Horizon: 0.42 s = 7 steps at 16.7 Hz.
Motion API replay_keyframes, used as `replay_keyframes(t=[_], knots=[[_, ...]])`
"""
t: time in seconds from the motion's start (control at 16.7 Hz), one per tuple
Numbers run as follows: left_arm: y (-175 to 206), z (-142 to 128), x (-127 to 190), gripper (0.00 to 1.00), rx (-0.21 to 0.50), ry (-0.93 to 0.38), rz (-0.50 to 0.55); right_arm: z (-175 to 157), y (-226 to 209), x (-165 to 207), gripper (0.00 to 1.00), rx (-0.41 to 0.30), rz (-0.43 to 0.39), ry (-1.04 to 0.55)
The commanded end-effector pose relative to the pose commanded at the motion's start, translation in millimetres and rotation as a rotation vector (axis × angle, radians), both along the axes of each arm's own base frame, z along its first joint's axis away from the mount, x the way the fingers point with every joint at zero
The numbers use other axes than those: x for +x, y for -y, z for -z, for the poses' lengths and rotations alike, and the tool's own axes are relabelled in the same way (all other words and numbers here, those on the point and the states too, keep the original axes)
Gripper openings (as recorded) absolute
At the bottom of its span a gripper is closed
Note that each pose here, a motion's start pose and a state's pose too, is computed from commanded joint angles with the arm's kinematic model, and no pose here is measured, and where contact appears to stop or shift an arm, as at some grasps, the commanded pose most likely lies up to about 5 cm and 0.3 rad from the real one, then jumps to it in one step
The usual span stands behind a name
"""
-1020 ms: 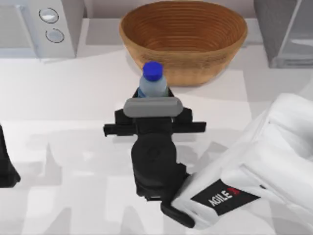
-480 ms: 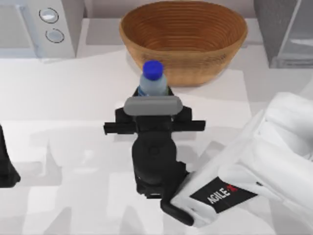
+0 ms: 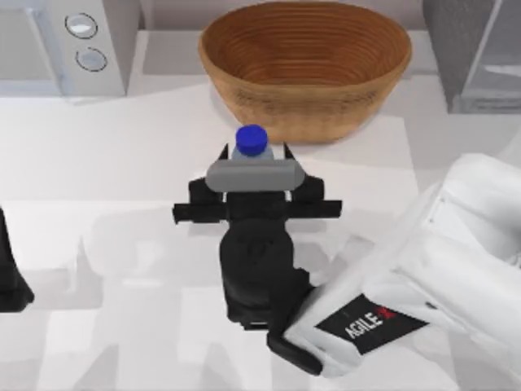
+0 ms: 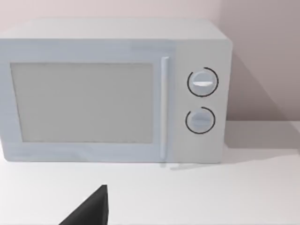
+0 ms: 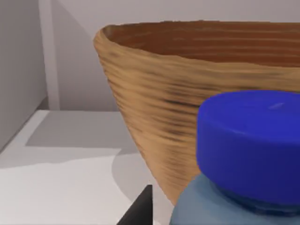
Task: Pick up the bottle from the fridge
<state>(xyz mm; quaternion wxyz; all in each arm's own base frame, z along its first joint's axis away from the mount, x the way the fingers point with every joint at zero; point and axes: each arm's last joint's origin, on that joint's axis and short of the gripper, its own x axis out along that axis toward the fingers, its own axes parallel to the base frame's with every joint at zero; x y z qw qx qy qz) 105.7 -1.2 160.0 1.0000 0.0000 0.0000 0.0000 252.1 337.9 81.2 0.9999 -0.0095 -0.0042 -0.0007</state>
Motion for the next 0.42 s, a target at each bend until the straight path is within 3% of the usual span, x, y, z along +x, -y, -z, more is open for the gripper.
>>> replay_keyframes(t=[0.12, 0.42], knots=[[0.0, 0.0, 0.0, 1.0, 0.0, 0.0, 0.0, 0.0, 0.0, 0.0, 1.0, 0.0, 0.0, 0.0], [0.0, 0.0, 0.0, 1.0, 0.0, 0.0, 0.0, 0.0, 0.0, 0.0, 1.0, 0.0, 0.0, 0.0]])
